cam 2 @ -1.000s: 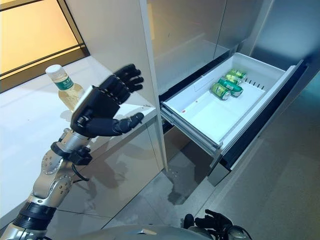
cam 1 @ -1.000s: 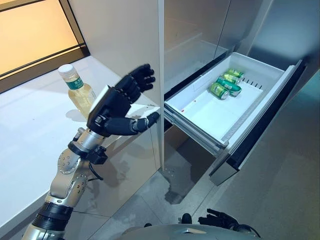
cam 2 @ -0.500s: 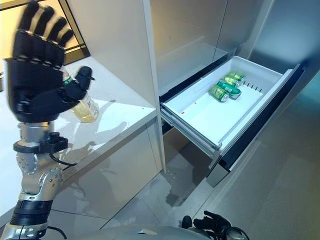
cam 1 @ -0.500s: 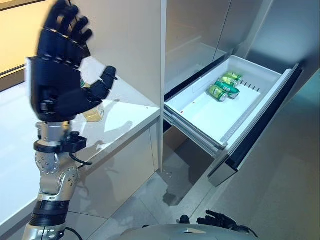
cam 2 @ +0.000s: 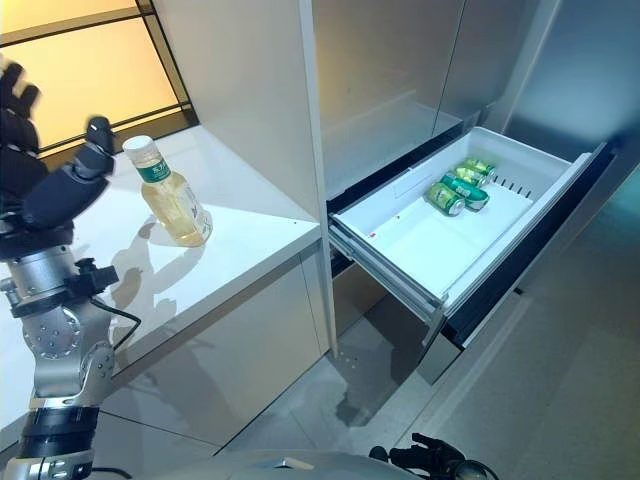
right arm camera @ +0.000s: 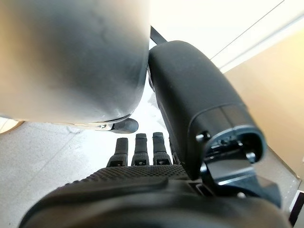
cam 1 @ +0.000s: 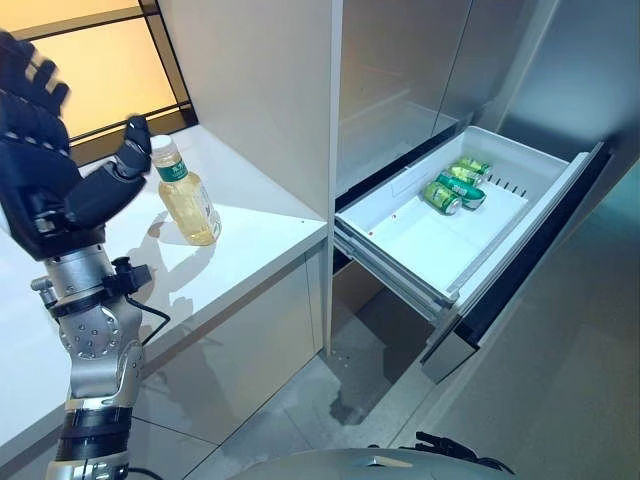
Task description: Put drinks into fridge and close the fridge
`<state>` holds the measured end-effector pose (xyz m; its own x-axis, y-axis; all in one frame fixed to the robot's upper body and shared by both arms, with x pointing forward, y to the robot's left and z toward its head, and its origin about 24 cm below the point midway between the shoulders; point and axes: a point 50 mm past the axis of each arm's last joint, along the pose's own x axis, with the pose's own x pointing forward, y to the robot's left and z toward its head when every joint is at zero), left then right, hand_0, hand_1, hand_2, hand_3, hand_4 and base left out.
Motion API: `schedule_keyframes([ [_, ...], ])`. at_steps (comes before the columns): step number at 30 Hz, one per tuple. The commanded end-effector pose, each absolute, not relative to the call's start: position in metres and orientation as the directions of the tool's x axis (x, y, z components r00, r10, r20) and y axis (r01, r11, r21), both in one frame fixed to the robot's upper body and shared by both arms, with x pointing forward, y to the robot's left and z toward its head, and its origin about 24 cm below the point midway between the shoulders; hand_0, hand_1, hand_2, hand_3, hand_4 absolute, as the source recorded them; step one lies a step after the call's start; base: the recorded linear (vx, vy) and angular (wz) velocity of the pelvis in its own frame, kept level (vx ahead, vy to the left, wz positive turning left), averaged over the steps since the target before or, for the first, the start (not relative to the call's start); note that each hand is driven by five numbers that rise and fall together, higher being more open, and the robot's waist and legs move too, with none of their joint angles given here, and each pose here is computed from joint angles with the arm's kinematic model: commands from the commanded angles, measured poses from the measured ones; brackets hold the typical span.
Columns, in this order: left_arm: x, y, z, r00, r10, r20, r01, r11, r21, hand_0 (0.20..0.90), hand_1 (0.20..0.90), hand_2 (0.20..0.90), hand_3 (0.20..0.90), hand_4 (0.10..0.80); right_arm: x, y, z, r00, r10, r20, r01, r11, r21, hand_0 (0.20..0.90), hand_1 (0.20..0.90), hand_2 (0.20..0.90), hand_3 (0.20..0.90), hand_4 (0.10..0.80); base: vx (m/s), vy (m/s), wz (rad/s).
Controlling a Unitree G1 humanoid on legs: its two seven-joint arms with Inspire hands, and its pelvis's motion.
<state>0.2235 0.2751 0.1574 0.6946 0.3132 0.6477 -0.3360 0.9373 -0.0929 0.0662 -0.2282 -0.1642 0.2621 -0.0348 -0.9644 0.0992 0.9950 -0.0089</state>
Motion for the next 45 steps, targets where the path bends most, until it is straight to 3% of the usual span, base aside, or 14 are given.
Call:
schedule_keyframes([
  [1, 0.232, 0.276, 0.179, 0.687, 0.235, 0.687, -0.336, 0.942, 0.013, 0.9, 0.9, 0.9, 0.9, 0.8, 0.067, -0.225, -0.165, 0.267, -0.019, -0.963, 0.108, 0.994, 0.011, 0.9, 0.9, 0.9, 0.9, 0.8, 0.0, 0.0, 0.0],
  [6, 0.241, 0.279, 0.168, 0.762, 0.25, 0.598, -0.35, 0.935, 0.055, 0.9, 0.9, 0.9, 0.9, 0.8, 0.069, -0.228, -0.164, 0.262, -0.021, -0.965, 0.115, 0.993, 0.009, 0.9, 0.9, 0.9, 0.9, 0.8, 0.011, 0.001, 0.0],
  [15, 0.245, 0.282, 0.168, 0.775, 0.29, 0.561, -0.394, 0.916, 0.072, 0.9, 0.9, 0.9, 0.9, 0.8, 0.071, -0.227, -0.164, 0.256, -0.022, -0.967, 0.12, 0.993, 0.009, 0.9, 0.9, 0.9, 0.9, 0.8, 0.006, 0.0, 0.0],
  [25, 0.252, 0.271, 0.157, 0.858, 0.23, 0.459, -0.298, 0.951, 0.08, 0.9, 0.9, 0.9, 0.9, 0.8, 0.073, -0.224, -0.163, 0.254, -0.019, -0.967, 0.119, 0.993, 0.012, 0.9, 0.9, 0.9, 0.9, 0.8, 0.008, -0.001, 0.01],
  [45, 0.268, 0.26, 0.169, 0.849, 0.226, 0.478, -0.263, 0.965, 0.012, 0.9, 0.9, 0.9, 0.9, 0.8, 0.074, -0.223, -0.164, 0.244, -0.015, -0.97, 0.099, 0.995, 0.009, 0.9, 0.9, 0.9, 0.9, 0.8, 0.004, 0.0, -0.01],
])
